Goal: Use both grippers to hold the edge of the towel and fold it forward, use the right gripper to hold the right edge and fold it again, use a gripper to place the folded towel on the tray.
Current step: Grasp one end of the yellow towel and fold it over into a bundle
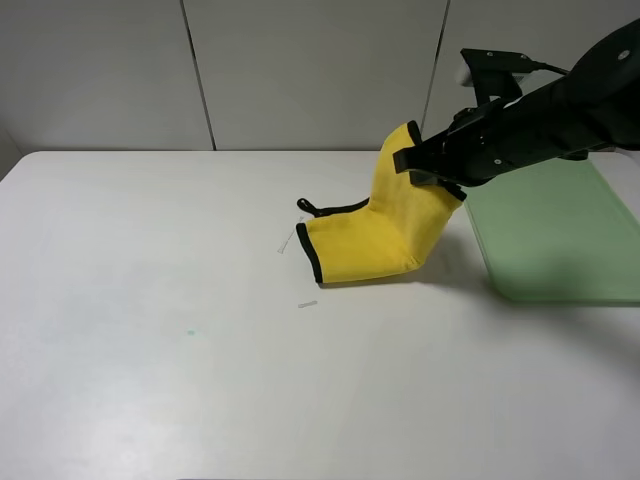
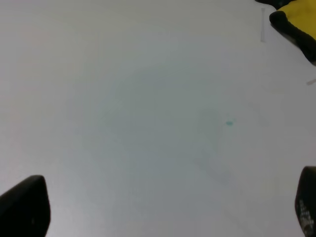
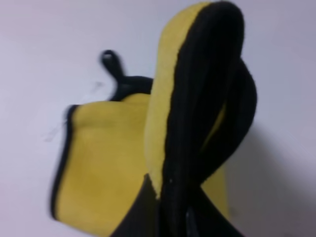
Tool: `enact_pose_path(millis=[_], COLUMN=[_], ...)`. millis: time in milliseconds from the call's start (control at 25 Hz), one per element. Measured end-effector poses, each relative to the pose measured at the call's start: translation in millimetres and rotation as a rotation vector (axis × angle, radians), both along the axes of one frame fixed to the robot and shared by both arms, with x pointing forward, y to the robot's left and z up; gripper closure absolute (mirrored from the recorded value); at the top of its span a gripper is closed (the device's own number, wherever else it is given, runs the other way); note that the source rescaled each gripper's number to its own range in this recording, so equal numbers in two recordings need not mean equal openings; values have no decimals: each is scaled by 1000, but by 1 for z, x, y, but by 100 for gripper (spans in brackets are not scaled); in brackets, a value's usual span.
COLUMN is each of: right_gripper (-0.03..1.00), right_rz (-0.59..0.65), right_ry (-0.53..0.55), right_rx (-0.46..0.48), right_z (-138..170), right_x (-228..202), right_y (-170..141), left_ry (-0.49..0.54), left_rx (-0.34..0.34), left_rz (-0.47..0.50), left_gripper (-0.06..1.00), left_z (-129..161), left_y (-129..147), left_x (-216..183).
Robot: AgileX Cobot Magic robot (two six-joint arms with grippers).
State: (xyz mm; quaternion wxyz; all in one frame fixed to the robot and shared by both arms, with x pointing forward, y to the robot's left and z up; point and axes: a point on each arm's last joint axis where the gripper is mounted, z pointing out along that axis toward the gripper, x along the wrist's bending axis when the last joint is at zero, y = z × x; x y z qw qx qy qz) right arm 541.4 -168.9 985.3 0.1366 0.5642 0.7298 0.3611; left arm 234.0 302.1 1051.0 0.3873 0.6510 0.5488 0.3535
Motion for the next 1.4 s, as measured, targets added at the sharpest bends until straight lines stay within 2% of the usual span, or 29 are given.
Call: enact_pose_path(millis=[320,520,720,1160,1200,1280,1400], right_gripper=[93,93,93,93,90,75,27], right_rz=[-48,-109,-153,-179,-178,-175,-173], right_ry=[23,91,91,91,90,89,81], right_rx=[70,69,50,41,40,39,52], right_z=[-8,-38,-60,-72,-72,-72,-67], right_x=[-5,2,7,9,9,9,7], right_y=[26,31,36,39,39,40,43], left_ry=[0,0,0,0,0,0,0], left_rx=[0,0,0,0,0,0,0], left_rz=[0,0,0,0,0,0,0], left_gripper=[-6,-6,-6,-6,-6,-6,-6], left_z=[0,0,0,0,0,0,0], left_y=[0,0,0,0,0,0,0], left_x=[0,0,0,0,0,0,0])
